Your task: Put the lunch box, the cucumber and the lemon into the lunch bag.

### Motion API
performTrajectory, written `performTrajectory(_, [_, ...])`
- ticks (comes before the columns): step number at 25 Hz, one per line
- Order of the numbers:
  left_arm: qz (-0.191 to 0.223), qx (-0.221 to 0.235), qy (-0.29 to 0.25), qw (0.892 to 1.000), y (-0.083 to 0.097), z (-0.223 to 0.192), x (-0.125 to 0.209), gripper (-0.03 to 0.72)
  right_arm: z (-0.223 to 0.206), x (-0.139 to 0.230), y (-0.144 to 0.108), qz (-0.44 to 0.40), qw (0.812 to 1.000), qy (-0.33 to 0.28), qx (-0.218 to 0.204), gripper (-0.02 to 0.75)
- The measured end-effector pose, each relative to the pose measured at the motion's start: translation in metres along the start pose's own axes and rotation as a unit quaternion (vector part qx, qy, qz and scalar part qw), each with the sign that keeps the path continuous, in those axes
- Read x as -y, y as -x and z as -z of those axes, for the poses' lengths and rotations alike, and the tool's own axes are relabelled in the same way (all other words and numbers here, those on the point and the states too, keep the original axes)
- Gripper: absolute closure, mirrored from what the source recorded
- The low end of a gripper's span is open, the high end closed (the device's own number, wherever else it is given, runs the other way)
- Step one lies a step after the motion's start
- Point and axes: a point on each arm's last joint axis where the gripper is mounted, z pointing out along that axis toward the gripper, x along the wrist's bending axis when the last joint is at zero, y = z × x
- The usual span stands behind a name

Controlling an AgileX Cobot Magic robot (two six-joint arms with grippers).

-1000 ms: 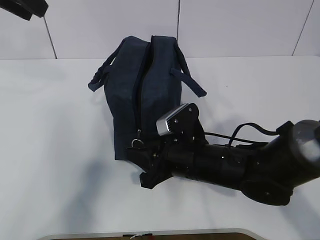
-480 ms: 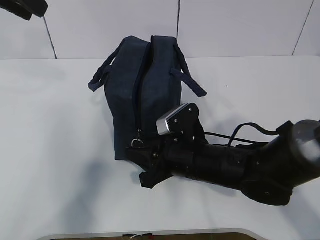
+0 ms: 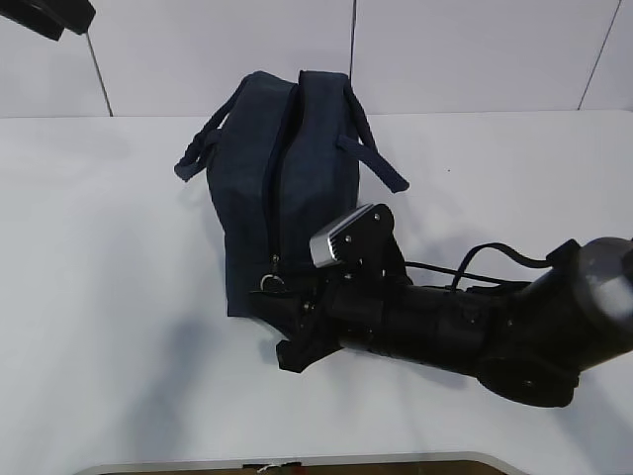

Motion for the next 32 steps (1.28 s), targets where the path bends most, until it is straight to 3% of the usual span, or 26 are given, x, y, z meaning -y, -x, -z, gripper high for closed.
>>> performTrajectory(9, [0.000,0.000,0.000,1.000,0.000,0.000,0.000,0.446,0.000,0.000,0.000,0.000,1.000,0.000,0.000,0.496])
performTrajectory(17, [0.000,0.000,0.000,1.000,0.000,0.000,0.000,0.446,0.000,0.000,0.000,-0.001,1.000,0.000,0.001,0.676])
performTrajectory(32, [-0.001,-0.002,0.000,1.000,0.000,0.000,0.000,0.446,0.007,-0.010,-0.001,-0.006,1.000,-0.029,0.010,0.733])
